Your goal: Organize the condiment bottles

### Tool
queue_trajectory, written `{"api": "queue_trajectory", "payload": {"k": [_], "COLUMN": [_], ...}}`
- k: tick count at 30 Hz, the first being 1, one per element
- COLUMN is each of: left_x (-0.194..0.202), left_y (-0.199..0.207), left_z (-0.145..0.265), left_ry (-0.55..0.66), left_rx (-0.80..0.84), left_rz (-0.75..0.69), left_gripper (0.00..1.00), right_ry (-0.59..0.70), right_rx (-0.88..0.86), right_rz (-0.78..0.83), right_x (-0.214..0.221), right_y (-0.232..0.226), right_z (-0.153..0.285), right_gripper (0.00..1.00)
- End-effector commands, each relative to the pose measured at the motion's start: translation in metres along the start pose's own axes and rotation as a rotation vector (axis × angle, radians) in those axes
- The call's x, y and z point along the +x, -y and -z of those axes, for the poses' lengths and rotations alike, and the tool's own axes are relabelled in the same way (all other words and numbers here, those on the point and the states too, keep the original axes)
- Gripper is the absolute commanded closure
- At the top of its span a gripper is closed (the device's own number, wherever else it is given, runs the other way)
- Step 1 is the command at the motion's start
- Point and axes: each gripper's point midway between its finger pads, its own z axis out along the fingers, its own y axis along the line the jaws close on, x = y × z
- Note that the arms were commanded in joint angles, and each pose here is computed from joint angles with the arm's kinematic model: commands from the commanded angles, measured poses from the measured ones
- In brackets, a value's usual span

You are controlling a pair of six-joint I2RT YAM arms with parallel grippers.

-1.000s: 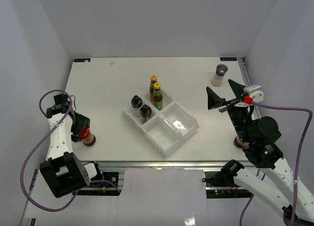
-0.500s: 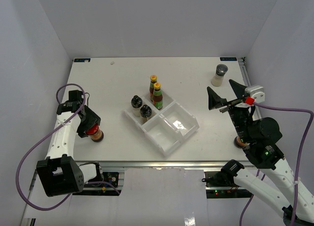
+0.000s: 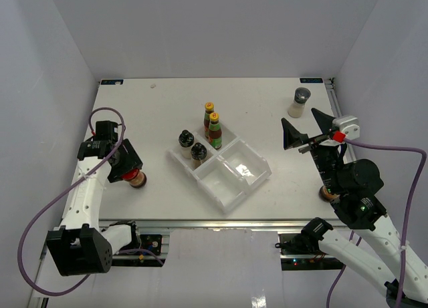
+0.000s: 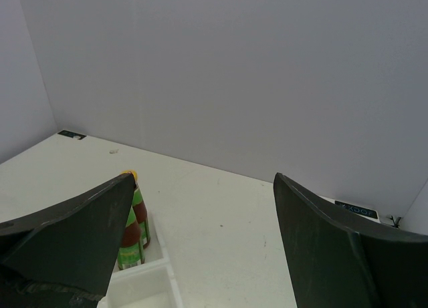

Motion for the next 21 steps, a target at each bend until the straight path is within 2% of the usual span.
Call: {"api": "queue_trajectory", "payload": {"k": [1,8,21], "left_x": [-0.021,-0.014,0.035], "left_y": [0.036,0.067,0.176], "left_z": [0.044,0.068,0.120], "left_ry": [0.123,0.115,0.130], "left_rx": [0.183,0.255,0.328], "left_rz": [-0.094,-0.180,-0.426], "left_gripper": [1.00,1.00,1.00], "right_ry": [0.047,0.028,0.009], "right_rx": [0.009,0.008,0.025], "right_rz": [-0.009,-0.003,0.009], "right_x": [-0.015,-0.012,-0.014], "right_y": [0.001,0.000,0.003], "right_z": [-0.004,-0.008,-0.011], "right_gripper": [0.10,0.10,0.09]}}
